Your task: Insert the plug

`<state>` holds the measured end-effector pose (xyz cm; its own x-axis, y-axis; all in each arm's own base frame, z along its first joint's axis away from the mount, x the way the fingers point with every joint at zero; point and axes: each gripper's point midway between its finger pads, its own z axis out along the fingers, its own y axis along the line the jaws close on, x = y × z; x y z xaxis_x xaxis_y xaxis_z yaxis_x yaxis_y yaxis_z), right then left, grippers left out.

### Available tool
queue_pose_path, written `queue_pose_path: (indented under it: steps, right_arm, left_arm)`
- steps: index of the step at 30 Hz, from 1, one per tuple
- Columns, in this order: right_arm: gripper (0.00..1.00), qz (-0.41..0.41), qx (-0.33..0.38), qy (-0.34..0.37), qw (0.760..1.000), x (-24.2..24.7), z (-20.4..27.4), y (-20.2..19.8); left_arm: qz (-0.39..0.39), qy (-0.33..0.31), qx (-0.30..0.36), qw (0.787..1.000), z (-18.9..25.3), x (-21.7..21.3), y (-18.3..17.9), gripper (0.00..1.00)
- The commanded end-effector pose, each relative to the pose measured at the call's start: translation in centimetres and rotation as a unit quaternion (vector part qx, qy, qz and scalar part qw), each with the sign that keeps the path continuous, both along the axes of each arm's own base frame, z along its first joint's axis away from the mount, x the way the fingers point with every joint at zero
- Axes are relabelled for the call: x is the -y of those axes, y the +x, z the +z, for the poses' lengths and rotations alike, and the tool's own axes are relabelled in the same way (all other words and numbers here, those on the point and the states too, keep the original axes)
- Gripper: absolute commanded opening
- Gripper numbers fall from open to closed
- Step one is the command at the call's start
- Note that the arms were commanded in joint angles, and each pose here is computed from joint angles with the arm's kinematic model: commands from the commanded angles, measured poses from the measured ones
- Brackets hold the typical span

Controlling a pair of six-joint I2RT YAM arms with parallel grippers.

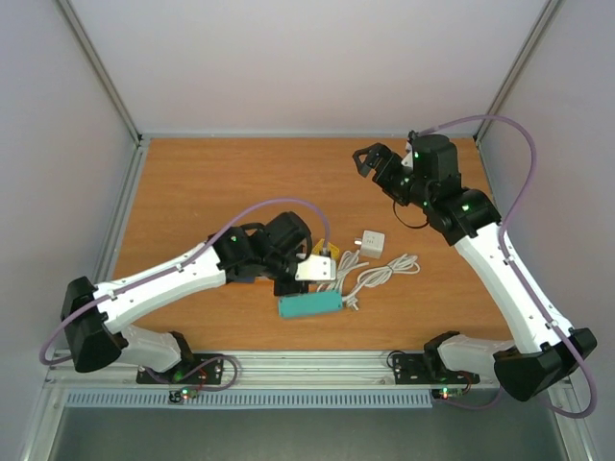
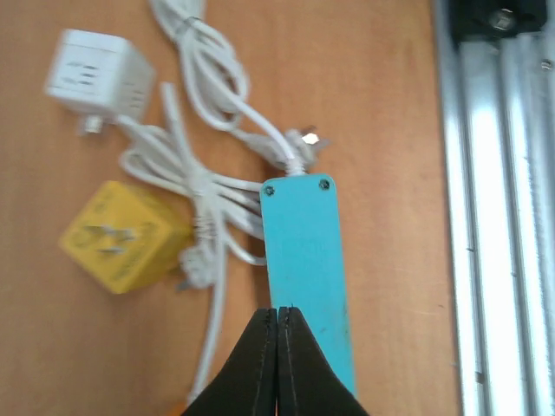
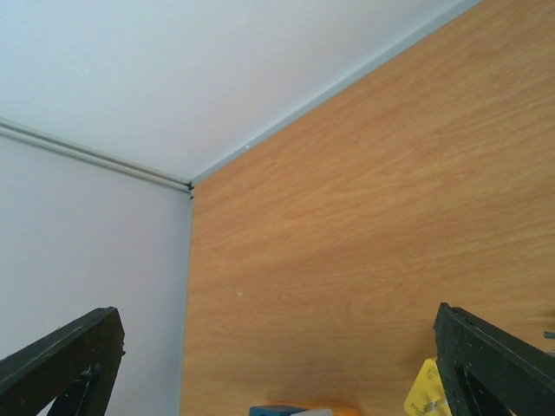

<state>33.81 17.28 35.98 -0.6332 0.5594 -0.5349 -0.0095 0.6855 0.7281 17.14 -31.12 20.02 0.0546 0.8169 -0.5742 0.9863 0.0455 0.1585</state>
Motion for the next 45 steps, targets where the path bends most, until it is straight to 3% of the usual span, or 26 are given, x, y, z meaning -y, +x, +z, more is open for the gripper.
queue_pose_path:
  steps: [1, 7, 8, 9, 10, 12, 16, 21, 25, 28, 31, 36, 42, 45]
  right_arm:
    - [0.98, -0.007, -0.004, -0.008, 1.0, 0.5, -0.8, 0.0]
    - [0.97, 0.008, -0.013, -0.006, 1.0, 0.1, -2.2, -0.4]
    - [0.96, 0.011, -0.014, -0.003, 1.0, 0.0, -2.5, -0.6]
    - [0.94, 0.014, -0.017, -0.002, 1.0, -0.1, -3.0, -0.8]
    - [0.92, 0.018, -0.02, 0.0, 1.0, -0.2, -3.5, -1.0]
    - [0.91, 0.018, -0.024, -0.001, 1.0, -0.1, -4.4, -1.3]
    - [0.91, 0.011, -0.036, -0.012, 0.999, 0.3, -5.6, -1.3]
    - [0.91, 0.0, -0.037, -0.012, 0.999, 0.7, -5.7, -1.3]
    - [0.91, -0.005, -0.029, -0.01, 1.0, 0.8, -5.4, -1.4]
    - [0.91, -0.004, -0.021, -0.008, 1.0, 0.8, -5.4, -1.3]
    - [0.92, 0.001, -0.008, -0.008, 1.0, 0.6, -5.4, -1.3]
    - [0.94, 0.012, 0.017, -0.006, 1.0, -0.1, -5.3, -1.2]
    - [0.96, 0.036, 0.038, -0.004, 0.999, -1.4, -5.8, -1.1]
    - [0.98, 0.069, 0.061, -0.002, 0.996, -2.3, -6.3, -1.5]
  left_arm:
    - [-0.026, 0.005, -0.074, 0.997, -2.0, -0.1, -3.8, 0.01]
    - [-0.018, 0.054, -0.076, 0.995, -7.5, -2.6, -4.5, 0.02]
    - [-0.025, 0.065, -0.069, 0.995, -8.6, -3.3, -4.6, 0.14]
    - [-0.027, 0.074, -0.057, 0.995, -9.5, -3.9, -4.5, 0.39]
    - [-0.033, 0.08, -0.049, 0.995, -10.5, -4.3, -4.6, 0.55]
    - [-0.041, 0.081, -0.05, 0.995, -11.7, -4.6, -5.0, 0.72]
    - [-0.036, 0.07, -0.032, 0.996, -12.6, -3.9, -5.2, 0.93]
    - [-0.029, 0.059, -0.002, 0.998, -13.3, -3.1, -5.2, 1.0]
    - [-0.014, 0.066, 0.005, 0.998, -14.6, -2.7, -4.6, 0.99]
    - [-0.013, 0.084, -0.004, 0.996, -15.8, -3.0, -4.7, 0.9]
    - [-0.005, 0.101, 0.0, 0.995, -17.0, -3.4, -4.4, 0.77]
    - [-0.007, 0.106, -0.022, 0.994, -17.3, -3.6, -5.1, 0.36]
    - [-0.003, 0.059, -0.08, 0.995, -13.5, -4.1, -5.3, 0.02]
    - [0.005, -0.005, -0.117, 0.993, -9.1, -4.6, -4.0, 0.01]
